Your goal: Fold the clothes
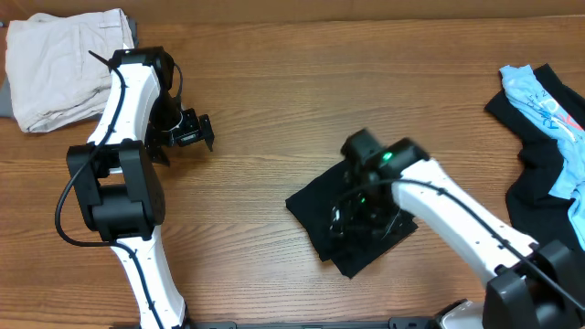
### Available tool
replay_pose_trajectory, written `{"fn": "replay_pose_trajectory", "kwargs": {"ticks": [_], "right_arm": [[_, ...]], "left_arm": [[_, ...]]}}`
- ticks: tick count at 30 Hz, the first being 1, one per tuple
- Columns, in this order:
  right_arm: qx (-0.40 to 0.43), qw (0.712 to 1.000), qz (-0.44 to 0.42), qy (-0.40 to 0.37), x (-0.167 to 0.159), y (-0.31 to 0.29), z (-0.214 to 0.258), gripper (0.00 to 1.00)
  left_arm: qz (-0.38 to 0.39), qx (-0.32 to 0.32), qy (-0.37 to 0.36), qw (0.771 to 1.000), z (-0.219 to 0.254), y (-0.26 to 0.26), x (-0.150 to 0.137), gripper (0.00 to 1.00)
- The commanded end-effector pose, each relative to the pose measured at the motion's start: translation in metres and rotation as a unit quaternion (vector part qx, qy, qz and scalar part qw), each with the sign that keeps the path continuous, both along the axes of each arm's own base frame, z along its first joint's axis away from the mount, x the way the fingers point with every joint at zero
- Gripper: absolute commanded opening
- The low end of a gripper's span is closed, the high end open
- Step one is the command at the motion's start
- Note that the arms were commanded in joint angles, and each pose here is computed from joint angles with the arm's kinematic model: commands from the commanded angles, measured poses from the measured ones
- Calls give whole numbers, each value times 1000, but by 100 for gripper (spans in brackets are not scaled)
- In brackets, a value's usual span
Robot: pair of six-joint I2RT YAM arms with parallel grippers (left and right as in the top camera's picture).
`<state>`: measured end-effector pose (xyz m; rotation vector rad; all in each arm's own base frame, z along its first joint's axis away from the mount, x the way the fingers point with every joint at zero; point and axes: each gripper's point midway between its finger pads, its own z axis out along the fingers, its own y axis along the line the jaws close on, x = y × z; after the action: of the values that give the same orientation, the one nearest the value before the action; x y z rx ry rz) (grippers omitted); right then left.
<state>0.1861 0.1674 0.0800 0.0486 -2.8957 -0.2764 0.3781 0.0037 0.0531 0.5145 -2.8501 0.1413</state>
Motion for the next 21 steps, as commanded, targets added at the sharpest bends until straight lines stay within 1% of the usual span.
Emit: {"fn": "replay_pose_trajectory", "kwargs": {"ticks": [1,2,3,5,7,8,9,12,16,19,20,21], "right_arm": [[7,1000,16,16,-20,7,-21,92],[3,1000,8,20,-24,6,-27,88],[-3,1000,-4,26,-28,5,-31,80],[-12,999,-10,36,-34,1,-36,60],[-16,999,-9,38,-36,0,-36,18],[-17,999,-11,39,-36,0,-36,7],[-18,999,-14,41,-37,-1,-36,4],[-28,998,-18,53,-42,-5,-34,4],[-54,995,-23,87,-58,-15,-30,4],[-70,993,-25,96,-66,-22,-35,4],[-83,991,-35,99,-70,-27,-41,5],[-97,989,-47,100,-73,-32,-46,11]], "left_arm": [[-14,-3,-8,1000,5,-1,0,100],[-15,-3,-6,1000,5,-1,-1,100],[-15,-3,-4,1000,6,-1,-2,100],[-16,-4,0,1000,6,-1,-4,100],[-16,-4,1,1000,6,-1,-5,100],[-16,-4,1,1000,6,-1,-5,100],[-16,-4,1,1000,6,-1,-5,100],[-16,-4,1,1000,6,-1,-5,100],[-16,-4,2,1000,6,-1,-5,100],[-16,-4,2,1000,6,-1,-5,100],[-16,-4,3,1000,6,-1,-5,100],[-16,-4,3,1000,6,-1,-5,100]]}}
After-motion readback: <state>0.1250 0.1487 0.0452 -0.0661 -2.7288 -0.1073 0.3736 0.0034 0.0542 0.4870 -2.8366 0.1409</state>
